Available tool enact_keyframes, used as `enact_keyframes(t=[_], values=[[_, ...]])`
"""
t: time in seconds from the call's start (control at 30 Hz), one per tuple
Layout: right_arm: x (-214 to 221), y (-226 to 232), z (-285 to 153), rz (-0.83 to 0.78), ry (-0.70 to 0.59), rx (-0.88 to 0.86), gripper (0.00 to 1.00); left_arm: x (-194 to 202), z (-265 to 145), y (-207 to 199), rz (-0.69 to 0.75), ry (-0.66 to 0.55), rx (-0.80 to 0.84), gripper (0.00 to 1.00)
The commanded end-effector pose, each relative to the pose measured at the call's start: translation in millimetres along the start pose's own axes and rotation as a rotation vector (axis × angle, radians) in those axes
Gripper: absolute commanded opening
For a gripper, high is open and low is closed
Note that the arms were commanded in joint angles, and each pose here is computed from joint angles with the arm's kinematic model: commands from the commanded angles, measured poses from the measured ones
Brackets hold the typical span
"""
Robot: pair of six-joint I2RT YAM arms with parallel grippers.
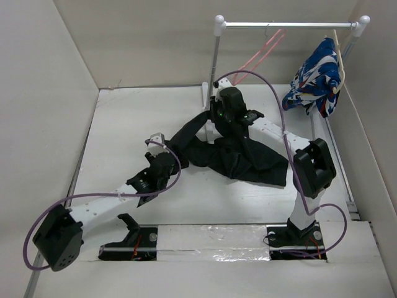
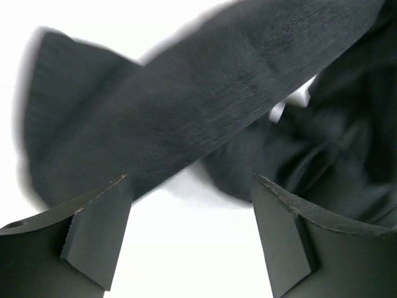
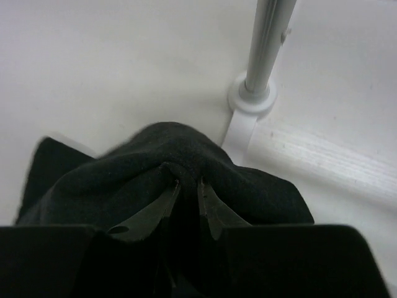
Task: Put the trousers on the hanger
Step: Flatten out the trousers at the center of the board.
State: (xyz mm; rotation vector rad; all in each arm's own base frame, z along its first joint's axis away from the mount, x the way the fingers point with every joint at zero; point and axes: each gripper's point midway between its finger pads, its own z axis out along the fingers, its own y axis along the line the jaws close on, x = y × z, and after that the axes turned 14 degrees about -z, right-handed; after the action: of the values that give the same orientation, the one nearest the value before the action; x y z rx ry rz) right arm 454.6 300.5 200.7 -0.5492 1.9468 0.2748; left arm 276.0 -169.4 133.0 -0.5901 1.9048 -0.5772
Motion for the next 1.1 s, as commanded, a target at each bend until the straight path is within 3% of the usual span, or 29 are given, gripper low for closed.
enact_keyframes(t=[0.0, 0.07, 0.2, 0.27, 0.3, 0.4, 0.43, 0.47, 0.53, 0.57, 0.63, 0.67, 0.73, 0.77, 1.07], values=[[-20.0, -3.4, -13.6, 0.019, -0.035, 0.012, 0.26, 13.9, 4.7, -36.8, -0.046, 0.09, 0.123, 0.75], [-23.5, -6.1, -17.8, 0.003, -0.029, 0.021, 0.46, 23.2, 7.8, -42.7, -0.017, 0.107, 0.126, 0.77], [-35.6, -1.3, -51.5, -0.028, -0.045, 0.048, 0.8, 27.2, 28.4, -18.1, 0.033, 0.076, -0.063, 0.76], [-34.1, 4.4, -70.9, -0.034, -0.057, 0.049, 0.83, 24.8, 29.1, -12.6, 0.016, 0.055, -0.091, 0.75], [-9.2, 5.3, -76.1, -0.04, -0.021, 0.056, 0.88, 24.5, 26.4, -9.9, 0.005, 0.052, -0.087, 0.75], [-2.8, 16.8, -113.8, -0.018, -0.08, 0.031, 0.85, 22.1, 19.3, -7.9, -0.032, 0.047, -0.068, 0.75], [36.1, 23.1, -115.8, -0.028, -0.023, 0.012, 0.77, 22.9, 17.0, -2.2, -0.03, 0.049, -0.082, 0.75], [33.5, 31.2, -128.3, 0.003, -0.074, -0.016, 0.51, 22.2, 14.9, 0.4, -0.046, 0.045, -0.085, 0.75], [63.7, 45.7, -135.6, 0.013, -0.048, -0.048, 0.15, 23.4, 7.2, 10.6, -0.047, 0.041, -0.092, 0.77], [92.2, 40.4, -140.2, 0.021, -0.006, -0.017, 0.04, 23.0, 5.0, 14.4, -0.048, 0.038, -0.097, 0.79], [113.4, 33.9, -143.1, 0.044, 0.018, 0.015, 0.11, 20.0, 0.8, 23.4, -0.046, 0.036, -0.115, 0.84], [129.2, 31.7, -143.8, 0.04, 0.036, 0.022, 0.39, 20.7, -0.7, 24.1, -0.047, 0.042, -0.114, 0.86], [131.2, 26.3, -145.9, 0.035, 0.034, 0.032, 0.71, 22.8, 0.0, 31.3, -0.059, 0.058, -0.121, 0.9], [136.1, 20.7, -147.6, 0.031, 0.057, 0.062, 0.76, 25.1, 1.0, 34.8, -0.06, 0.067, -0.127, 0.91], [135.6, 11.8, -131.8, 0.058, 0.079, 0.122, 0.78, 16.3, 23.8, 71.5, -0.082, 0.03, -0.238, 0.88]])
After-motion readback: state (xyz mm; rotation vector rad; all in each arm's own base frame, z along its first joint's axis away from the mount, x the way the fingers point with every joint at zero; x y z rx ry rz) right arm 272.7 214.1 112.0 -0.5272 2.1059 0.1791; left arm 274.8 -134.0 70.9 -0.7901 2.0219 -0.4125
